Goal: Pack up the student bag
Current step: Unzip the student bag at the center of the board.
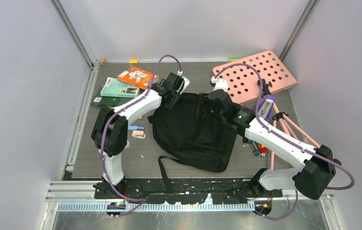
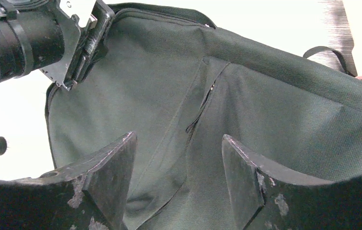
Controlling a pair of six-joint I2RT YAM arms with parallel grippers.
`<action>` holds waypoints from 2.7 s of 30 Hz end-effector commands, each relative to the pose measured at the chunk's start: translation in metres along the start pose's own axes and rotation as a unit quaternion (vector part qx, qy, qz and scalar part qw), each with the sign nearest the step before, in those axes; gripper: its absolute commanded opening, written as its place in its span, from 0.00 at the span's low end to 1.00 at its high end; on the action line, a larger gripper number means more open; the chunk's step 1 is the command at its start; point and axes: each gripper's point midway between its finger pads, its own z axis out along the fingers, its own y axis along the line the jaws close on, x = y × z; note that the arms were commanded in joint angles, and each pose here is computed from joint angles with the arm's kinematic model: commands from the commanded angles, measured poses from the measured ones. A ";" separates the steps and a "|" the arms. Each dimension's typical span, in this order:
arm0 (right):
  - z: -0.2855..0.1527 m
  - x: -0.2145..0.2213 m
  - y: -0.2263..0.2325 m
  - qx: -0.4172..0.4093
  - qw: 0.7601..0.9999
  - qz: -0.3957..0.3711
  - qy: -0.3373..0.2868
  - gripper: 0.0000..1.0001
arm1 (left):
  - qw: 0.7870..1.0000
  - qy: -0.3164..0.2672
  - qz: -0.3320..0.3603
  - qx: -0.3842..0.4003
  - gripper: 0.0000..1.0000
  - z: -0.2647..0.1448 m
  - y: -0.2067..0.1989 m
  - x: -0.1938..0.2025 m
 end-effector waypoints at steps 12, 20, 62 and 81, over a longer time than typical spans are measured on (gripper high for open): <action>-0.004 -0.009 0.013 -0.030 0.999 0.028 -0.012 0.71 | 0.998 -0.033 0.021 -0.046 0.36 -0.008 0.020 -0.021; -0.008 -0.010 0.012 -0.034 0.999 0.031 -0.015 0.71 | 0.999 -0.018 0.022 -0.038 0.36 0.005 0.012 -0.013; 0.050 0.003 -0.055 0.213 0.974 -0.076 0.016 0.02 | 0.993 -0.007 -0.073 -0.094 0.00 -0.050 0.046 -0.005; 0.052 0.002 -0.048 0.172 0.983 -0.061 0.017 0.14 | 0.982 -0.036 -0.188 0.000 0.00 -0.081 0.012 0.026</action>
